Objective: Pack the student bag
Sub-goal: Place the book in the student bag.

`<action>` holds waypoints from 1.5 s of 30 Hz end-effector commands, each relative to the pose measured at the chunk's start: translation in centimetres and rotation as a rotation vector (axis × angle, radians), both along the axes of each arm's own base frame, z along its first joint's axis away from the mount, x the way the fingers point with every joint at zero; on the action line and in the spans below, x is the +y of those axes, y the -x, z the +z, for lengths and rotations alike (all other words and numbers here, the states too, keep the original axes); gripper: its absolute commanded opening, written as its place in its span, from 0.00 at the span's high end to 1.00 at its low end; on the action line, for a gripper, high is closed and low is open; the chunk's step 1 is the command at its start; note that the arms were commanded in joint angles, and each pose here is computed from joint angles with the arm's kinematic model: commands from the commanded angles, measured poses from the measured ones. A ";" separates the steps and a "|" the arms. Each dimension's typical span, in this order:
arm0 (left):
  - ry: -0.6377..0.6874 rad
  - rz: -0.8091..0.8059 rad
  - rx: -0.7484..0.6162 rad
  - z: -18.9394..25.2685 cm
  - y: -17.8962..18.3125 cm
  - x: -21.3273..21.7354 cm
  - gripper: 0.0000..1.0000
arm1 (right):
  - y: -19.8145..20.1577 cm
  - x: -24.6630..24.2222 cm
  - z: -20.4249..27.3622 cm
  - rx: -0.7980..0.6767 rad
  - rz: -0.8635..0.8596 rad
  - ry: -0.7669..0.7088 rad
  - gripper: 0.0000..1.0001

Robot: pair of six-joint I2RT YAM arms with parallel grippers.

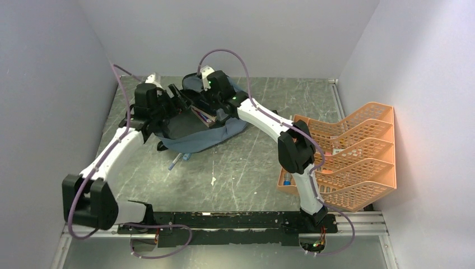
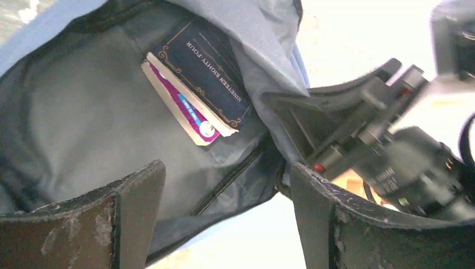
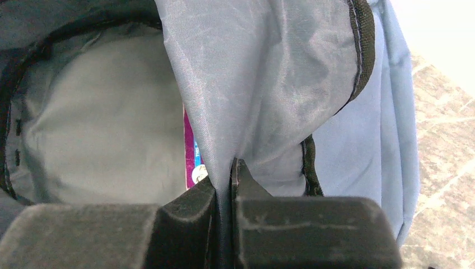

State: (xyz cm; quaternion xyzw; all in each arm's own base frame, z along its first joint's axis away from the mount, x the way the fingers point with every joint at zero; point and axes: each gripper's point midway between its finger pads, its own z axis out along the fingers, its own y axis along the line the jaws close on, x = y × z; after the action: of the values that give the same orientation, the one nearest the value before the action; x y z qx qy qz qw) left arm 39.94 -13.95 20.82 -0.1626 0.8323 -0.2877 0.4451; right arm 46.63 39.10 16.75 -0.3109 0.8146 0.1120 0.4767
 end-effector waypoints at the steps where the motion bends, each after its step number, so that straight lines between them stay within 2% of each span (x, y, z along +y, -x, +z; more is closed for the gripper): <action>1: -0.163 -0.020 0.018 0.4 3.5 2.6 0.14 | 0.6 0.4 0.1 0.031 0.067 0.021 0.91; 7: -0.260 -0.088 0.102 -0.8 6.1 3.6 0.14 | 0.7 0.5 -1.1 0.069 0.087 0.061 0.91; 13: -0.279 -0.077 0.108 -1.1 6.9 4.1 0.12 | 0.8 0.2 -1.6 0.079 0.088 0.082 0.87; 27: -0.256 -0.058 0.064 -0.7 6.3 4.0 0.12 | 2.0 -1.1 -1.3 0.075 0.089 0.109 0.61; 35: -0.275 0.040 0.011 1.5 5.5 5.4 0.12 | 4.2 0.6 3.2 0.100 0.237 0.043 0.41; 41: -0.335 0.108 0.045 0.4 5.8 7.5 0.12 | 3.8 0.3 6.6 0.018 0.220 -0.003 0.36; 45: -0.341 0.154 0.104 -1.7 6.4 9.2 0.11 | 2.2 -1.2 6.9 -0.008 0.118 -0.032 0.36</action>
State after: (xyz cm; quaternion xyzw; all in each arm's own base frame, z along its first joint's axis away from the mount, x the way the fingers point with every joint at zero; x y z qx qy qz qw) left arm 33.93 -7.24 20.19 -0.1320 0.8767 -0.1325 0.4431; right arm 42.95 39.32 20.99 -0.3928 0.7937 0.1591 0.4364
